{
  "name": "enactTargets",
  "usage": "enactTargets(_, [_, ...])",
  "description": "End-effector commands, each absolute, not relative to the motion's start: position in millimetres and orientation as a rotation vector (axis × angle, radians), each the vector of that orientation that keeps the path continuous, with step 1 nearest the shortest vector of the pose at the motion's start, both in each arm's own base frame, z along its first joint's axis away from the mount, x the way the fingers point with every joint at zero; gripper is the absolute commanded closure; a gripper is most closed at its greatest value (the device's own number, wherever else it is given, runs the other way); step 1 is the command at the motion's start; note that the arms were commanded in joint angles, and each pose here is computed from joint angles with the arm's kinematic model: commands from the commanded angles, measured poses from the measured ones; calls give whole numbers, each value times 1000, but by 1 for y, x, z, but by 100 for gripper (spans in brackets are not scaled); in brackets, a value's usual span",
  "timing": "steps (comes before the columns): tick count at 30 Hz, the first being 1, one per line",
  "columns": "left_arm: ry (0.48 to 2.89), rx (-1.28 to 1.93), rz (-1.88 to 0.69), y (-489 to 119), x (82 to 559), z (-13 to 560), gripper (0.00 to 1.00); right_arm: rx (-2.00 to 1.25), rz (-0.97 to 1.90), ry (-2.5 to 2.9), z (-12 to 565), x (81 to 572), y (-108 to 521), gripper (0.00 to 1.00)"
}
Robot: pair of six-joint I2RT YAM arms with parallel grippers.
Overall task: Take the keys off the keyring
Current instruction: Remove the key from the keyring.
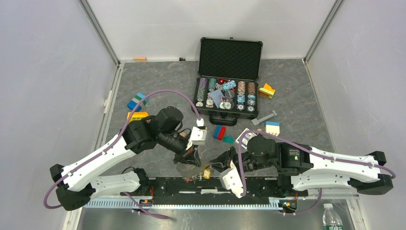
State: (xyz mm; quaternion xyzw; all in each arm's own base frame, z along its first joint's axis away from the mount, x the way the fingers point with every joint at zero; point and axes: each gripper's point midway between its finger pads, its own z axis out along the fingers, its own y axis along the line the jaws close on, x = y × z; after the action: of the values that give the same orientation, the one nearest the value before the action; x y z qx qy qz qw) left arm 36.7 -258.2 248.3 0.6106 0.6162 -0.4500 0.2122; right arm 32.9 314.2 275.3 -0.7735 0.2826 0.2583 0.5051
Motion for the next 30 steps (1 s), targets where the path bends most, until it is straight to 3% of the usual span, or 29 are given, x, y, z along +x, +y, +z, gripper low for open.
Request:
enactTargets(1, [1596,1701,-1260,-263,37,268,98,-1849,639,683,284,31,311,82])
enactTargets(11, [1607,1699,-1251,-262,37,266,98,-1811,632,649,289,32,309,100])
enactTargets(30, [1394,1622,-1316,-273,34,289,95,-1660,650,462,331,24,316,100])
